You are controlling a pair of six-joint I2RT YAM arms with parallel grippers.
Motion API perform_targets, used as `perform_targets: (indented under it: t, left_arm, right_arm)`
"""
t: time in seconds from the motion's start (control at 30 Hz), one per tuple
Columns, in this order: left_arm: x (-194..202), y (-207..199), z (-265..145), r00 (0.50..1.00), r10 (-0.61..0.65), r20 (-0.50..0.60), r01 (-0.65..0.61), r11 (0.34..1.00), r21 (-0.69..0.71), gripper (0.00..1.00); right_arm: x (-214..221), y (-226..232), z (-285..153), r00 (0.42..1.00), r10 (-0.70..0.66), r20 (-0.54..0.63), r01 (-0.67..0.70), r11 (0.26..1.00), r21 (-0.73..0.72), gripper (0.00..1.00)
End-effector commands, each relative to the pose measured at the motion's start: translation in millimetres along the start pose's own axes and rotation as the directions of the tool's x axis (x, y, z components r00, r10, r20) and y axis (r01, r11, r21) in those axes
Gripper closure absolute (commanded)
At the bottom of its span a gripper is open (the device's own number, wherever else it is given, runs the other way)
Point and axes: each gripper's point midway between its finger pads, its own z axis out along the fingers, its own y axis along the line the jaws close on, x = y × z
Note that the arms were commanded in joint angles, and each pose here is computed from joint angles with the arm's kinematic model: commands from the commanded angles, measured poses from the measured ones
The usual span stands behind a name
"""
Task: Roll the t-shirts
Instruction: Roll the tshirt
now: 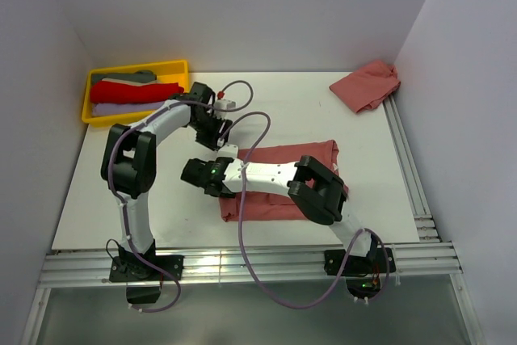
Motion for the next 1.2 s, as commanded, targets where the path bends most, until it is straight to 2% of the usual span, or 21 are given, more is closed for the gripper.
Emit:
perform_targets:
  t: [0.0, 0.2, 0.33, 0.53, 0.6, 0.63, 0.67, 0.73, 0.77, 0.83, 0.87, 0.93, 1.03, 1.07, 1.17]
  left_arm:
    - [-42, 0, -28, 0.988, -0.031, 0.149, 0.025, 0.999, 0.037, 0.39]
    - [-61, 19, -60, 0.953, -0.144, 0.266, 0.124, 0.988, 0.091, 0.38]
    - [-60, 29, -70, 0.937, -0.181, 0.3, 0.152, 0.982, 0.115, 0.39]
    - [-55, 29, -81, 0.925, -0.181, 0.335, 0.139, 0.979, 0.146, 0.39]
    - [-52, 27, -82, 0.924, -0.18, 0.338, 0.134, 0.979, 0.154, 0.39]
    - [-52, 26, -82, 0.923, -0.178, 0.342, 0.13, 0.979, 0.157, 0.39]
    - [-51, 26, -82, 0.922, -0.178, 0.343, 0.128, 0.978, 0.162, 0.39]
    - [-46, 25, -81, 0.926, -0.178, 0.334, 0.126, 0.977, 0.171, 0.4]
    - [-46, 23, -80, 0.926, -0.178, 0.332, 0.123, 0.976, 0.179, 0.4]
    - [-41, 22, -77, 0.93, -0.179, 0.322, 0.122, 0.975, 0.187, 0.4]
    - [-41, 20, -77, 0.93, -0.176, 0.321, 0.117, 0.974, 0.196, 0.4]
    - [-36, 20, -73, 0.933, -0.181, 0.311, 0.121, 0.972, 0.201, 0.4]
    - [-29, 19, -65, 0.939, -0.189, 0.287, 0.129, 0.968, 0.215, 0.4]
    - [-28, 18, -64, 0.941, -0.191, 0.281, 0.132, 0.967, 0.217, 0.4]
    - [-20, 16, -56, 0.946, -0.194, 0.259, 0.138, 0.966, 0.219, 0.4]
  right_arm:
    - [22, -19, 6, 0.996, -0.066, -0.054, 0.07, 0.993, 0.091, 0.45]
    - [34, -27, 12, 0.994, -0.074, -0.086, 0.084, 0.989, 0.125, 0.44]
    - [44, -31, 16, 0.992, -0.061, -0.115, 0.074, 0.991, 0.115, 0.48]
    - [45, -17, 10, 0.984, 0.051, -0.17, -0.063, 0.996, -0.067, 0.71]
    - [31, 6, 5, 0.977, 0.128, -0.173, -0.163, 0.965, -0.206, 0.74]
    - [32, -2, 2, 0.972, 0.147, -0.186, -0.19, 0.952, -0.242, 0.75]
    - [20, 20, -7, 0.959, 0.192, -0.209, -0.258, 0.897, -0.359, 0.75]
    - [17, 14, -12, 0.943, 0.23, -0.238, -0.315, 0.849, -0.425, 0.76]
    - [6, 29, -23, 0.931, 0.26, -0.258, -0.359, 0.78, -0.513, 0.76]
    - [4, 19, -24, 0.906, 0.3, -0.297, -0.419, 0.727, -0.544, 0.76]
    - [-9, 30, -35, 0.894, 0.327, -0.307, -0.449, 0.646, -0.618, 0.76]
    - [-17, 29, -43, 0.861, 0.356, -0.362, -0.506, 0.541, -0.672, 0.75]
    - [-18, 28, -42, 0.829, 0.363, -0.426, -0.558, 0.47, -0.684, 0.75]
    - [-25, 34, -50, 0.823, 0.363, -0.438, -0.563, 0.415, -0.715, 0.75]
    - [-29, 41, -53, 0.793, 0.362, -0.49, -0.601, 0.333, -0.727, 0.76]
